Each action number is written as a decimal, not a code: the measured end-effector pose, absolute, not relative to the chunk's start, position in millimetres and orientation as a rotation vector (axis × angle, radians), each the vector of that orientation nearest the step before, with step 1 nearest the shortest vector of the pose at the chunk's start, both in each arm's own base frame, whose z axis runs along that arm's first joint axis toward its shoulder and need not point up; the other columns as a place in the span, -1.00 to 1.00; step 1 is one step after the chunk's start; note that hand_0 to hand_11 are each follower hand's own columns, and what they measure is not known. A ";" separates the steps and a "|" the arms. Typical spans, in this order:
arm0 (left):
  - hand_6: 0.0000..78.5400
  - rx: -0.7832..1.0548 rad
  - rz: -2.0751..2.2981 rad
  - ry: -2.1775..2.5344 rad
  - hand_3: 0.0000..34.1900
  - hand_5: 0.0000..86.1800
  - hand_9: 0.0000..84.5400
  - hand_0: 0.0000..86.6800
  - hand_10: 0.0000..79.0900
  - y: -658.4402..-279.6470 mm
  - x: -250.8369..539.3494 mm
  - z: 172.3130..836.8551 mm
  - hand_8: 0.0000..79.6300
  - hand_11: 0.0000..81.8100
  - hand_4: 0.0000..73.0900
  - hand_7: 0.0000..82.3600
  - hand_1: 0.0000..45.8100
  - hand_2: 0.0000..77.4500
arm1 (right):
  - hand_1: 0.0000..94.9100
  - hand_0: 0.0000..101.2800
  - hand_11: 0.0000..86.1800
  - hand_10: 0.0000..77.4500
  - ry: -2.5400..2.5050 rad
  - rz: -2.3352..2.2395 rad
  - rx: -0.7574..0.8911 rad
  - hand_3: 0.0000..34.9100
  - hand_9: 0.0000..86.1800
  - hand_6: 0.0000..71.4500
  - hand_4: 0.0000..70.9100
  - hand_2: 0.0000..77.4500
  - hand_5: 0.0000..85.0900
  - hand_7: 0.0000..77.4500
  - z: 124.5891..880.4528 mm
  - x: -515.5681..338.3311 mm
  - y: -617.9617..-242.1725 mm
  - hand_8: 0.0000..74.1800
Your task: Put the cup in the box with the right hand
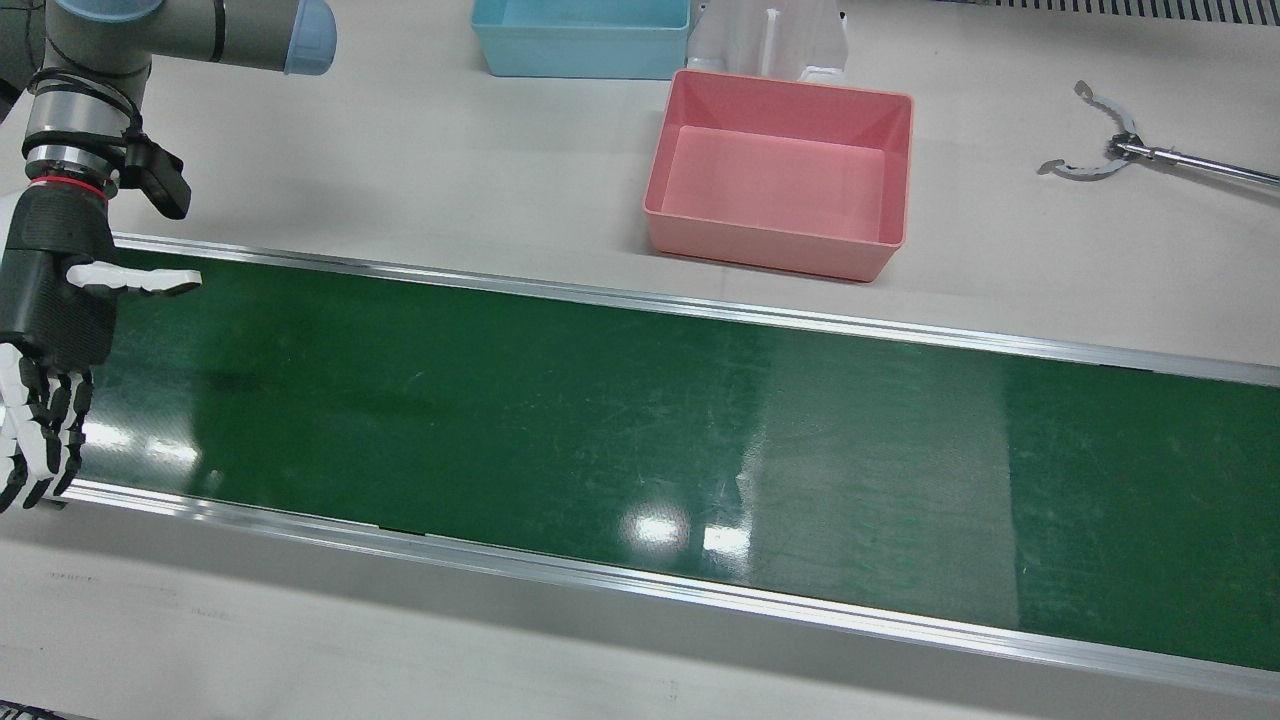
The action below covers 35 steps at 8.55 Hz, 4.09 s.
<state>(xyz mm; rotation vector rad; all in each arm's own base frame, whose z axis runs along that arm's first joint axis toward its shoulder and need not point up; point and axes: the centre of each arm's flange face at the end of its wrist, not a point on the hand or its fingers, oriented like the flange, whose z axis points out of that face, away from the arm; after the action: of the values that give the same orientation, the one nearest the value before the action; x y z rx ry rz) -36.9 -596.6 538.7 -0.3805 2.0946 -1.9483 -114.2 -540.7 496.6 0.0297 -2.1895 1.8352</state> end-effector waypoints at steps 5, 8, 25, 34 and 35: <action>-1.00 -0.382 -1.948 2.094 -1.00 -1.00 -1.00 -1.00 -1.00 -596.7 -36.5 538.8 -1.00 -1.00 -1.00 -1.00 -0.98 -0.99 | -0.49 0.05 -0.97 -1.00 -2.186 1.832 0.025 -0.37 -0.99 -0.98 -1.00 -0.92 -0.86 -0.96 497.5 -117.4 -540.1 -1.00; -1.00 -0.381 -1.948 2.094 -1.00 -1.00 -1.00 -1.00 -1.00 -596.7 -36.6 538.8 -1.00 -1.00 -1.00 -1.00 -0.98 -0.99 | -0.49 0.05 -0.97 -1.00 -2.190 1.826 0.019 -0.37 -0.97 -0.98 -1.00 -0.92 -0.86 -0.96 495.5 -119.0 -539.4 -1.00; -1.00 -0.380 -1.950 2.093 -1.00 -1.00 -1.00 -1.00 -1.00 -596.5 -36.8 539.0 -1.00 -1.00 -1.00 -1.00 -0.98 -0.99 | -0.48 0.05 -0.97 -1.00 -2.249 1.736 -0.092 -0.37 -0.99 -0.98 -1.00 -0.80 -0.86 -0.96 457.1 -195.4 -532.3 -1.00; -1.00 -0.380 -1.949 2.095 -1.00 -1.00 -1.00 -1.00 -1.00 -596.7 -36.9 538.8 -1.00 -1.00 -1.00 -1.00 -0.98 -0.99 | -0.49 0.00 -0.97 -1.00 -2.246 1.668 0.156 -0.37 -0.99 -0.98 -1.00 -0.54 -0.86 -0.96 458.6 -206.1 -528.8 -1.00; -1.00 -0.380 -1.949 2.094 -1.00 -1.00 -1.00 -1.00 -1.00 -596.6 -36.9 538.9 -1.00 -1.00 -1.00 -1.00 -0.98 -0.99 | -0.49 -0.02 -0.97 -1.00 -2.248 1.670 0.144 -0.37 -0.99 -0.98 -1.00 -0.54 -0.86 -0.96 458.7 -207.1 -528.2 -1.00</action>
<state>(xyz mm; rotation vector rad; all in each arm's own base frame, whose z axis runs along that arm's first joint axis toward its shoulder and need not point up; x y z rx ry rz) -36.9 -596.6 538.9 -0.3802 2.0941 -1.9494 -207.1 -528.2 458.7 0.1437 -2.2476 1.6698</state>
